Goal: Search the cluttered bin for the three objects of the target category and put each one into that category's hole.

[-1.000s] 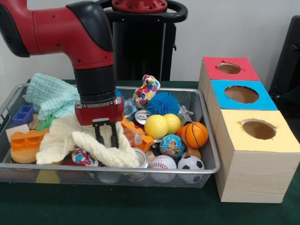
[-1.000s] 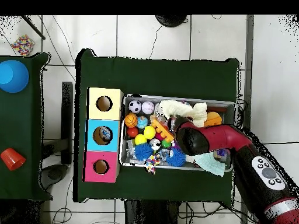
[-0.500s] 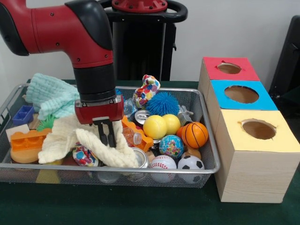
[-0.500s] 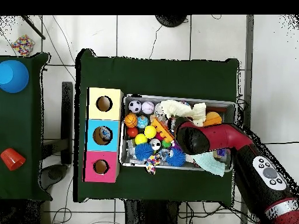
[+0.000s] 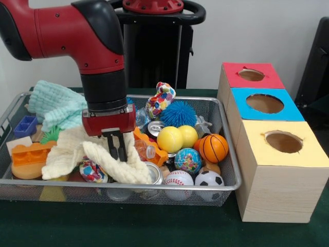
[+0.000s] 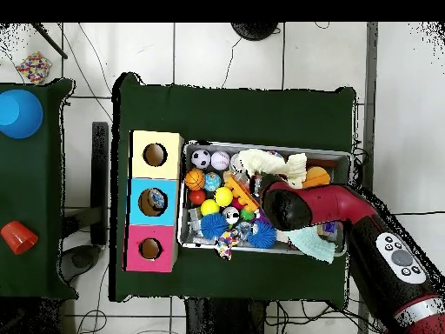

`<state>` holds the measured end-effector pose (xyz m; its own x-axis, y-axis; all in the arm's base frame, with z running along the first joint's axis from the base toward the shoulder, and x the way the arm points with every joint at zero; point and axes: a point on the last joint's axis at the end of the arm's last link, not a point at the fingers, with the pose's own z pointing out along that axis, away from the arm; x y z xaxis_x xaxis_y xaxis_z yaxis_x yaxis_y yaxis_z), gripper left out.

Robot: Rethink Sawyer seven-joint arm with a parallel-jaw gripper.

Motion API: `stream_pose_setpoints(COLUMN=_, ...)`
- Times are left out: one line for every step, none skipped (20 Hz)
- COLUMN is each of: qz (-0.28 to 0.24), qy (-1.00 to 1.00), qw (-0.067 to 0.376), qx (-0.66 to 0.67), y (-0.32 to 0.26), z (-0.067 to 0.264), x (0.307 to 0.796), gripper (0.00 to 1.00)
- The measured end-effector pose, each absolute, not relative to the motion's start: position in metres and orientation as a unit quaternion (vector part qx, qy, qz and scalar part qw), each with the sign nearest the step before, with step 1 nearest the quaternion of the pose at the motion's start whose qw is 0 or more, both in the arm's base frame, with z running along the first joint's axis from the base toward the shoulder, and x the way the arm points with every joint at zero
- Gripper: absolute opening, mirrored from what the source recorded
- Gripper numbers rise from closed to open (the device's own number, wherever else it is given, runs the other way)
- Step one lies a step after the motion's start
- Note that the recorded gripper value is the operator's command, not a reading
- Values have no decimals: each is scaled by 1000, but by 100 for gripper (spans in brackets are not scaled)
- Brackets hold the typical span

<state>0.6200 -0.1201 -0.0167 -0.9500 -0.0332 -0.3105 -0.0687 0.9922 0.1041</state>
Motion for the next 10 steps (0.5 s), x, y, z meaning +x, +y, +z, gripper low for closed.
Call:
stream_pose_setpoints(qz=56, qy=986, qw=157, qx=-27, y=-119, z=-15, x=621, gripper=0)
stream_pose_setpoints(qz=56, qy=986, qw=157, qx=-28, y=-118, z=-15, x=621, gripper=0)
stream_pose_setpoints(qz=56, qy=986, qw=157, qx=-29, y=-116, z=-13, x=622, gripper=0)
stream_pose_setpoints(qz=56, qy=986, qw=157, qx=-30, y=-114, z=-12, x=622, gripper=0)
stream_pose_setpoints(qz=58, qy=985, qw=157, qx=-32, y=-108, z=-9, x=624, gripper=0)
stream_pose_setpoints(qz=61, qy=985, qw=156, qx=-31, y=-103, z=-5, x=625, gripper=0)
stream_pose_setpoints(qz=64, qy=985, qw=155, qx=-28, y=-100, z=-3, x=626, gripper=0)
stream_pose_setpoints(qz=67, qy=985, qw=154, qx=-26, y=-97, z=-2, x=626, gripper=0)
stream_pose_setpoints(qz=72, qy=986, qw=152, qx=-20, y=-92, z=1, x=627, gripper=0)
stream_pose_setpoints(qz=78, qy=986, qw=149, qx=-15, y=-88, z=3, x=627, gripper=0)
